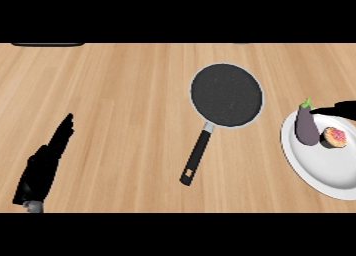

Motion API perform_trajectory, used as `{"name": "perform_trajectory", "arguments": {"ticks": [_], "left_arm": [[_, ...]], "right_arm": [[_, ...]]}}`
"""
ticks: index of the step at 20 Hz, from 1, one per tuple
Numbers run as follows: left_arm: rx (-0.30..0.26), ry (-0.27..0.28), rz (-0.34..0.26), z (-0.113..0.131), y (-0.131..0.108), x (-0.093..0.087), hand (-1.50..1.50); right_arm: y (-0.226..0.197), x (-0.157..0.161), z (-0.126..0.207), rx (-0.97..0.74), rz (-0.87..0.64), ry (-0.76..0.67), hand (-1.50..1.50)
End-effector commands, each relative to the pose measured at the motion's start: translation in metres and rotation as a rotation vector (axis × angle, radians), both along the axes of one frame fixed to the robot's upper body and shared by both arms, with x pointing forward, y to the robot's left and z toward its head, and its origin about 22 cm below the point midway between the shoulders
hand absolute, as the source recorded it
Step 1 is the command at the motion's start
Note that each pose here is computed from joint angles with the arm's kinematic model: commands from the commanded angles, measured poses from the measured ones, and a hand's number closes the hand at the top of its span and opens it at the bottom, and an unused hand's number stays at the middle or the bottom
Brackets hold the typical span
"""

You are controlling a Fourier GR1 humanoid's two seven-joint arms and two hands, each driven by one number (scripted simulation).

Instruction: Pick the cupcake from the plate and place it in the pan

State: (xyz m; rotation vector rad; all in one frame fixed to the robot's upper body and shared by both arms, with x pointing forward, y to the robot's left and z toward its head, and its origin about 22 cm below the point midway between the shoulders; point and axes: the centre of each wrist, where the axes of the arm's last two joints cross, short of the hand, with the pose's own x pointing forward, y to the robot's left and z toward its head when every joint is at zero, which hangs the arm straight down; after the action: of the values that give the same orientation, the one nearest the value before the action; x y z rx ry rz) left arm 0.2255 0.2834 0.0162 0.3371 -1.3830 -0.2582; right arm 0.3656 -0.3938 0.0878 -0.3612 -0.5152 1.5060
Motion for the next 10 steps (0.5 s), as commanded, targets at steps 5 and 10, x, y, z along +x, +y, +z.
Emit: {"name": "perform_trajectory", "arguments": {"ticks": [5,10], "left_arm": [[0.011,0.012,-0.003,0.000,0.002,0.002,0.00],[0.005,-0.015,0.003,-0.011,-0.030,0.002,0.00]], "right_arm": [[-0.003,0.009,-0.002,-0.001,-0.010,0.005,-1.50],[0.009,0.005,-0.033,-0.013,-0.004,0.002,-1.50]]}}
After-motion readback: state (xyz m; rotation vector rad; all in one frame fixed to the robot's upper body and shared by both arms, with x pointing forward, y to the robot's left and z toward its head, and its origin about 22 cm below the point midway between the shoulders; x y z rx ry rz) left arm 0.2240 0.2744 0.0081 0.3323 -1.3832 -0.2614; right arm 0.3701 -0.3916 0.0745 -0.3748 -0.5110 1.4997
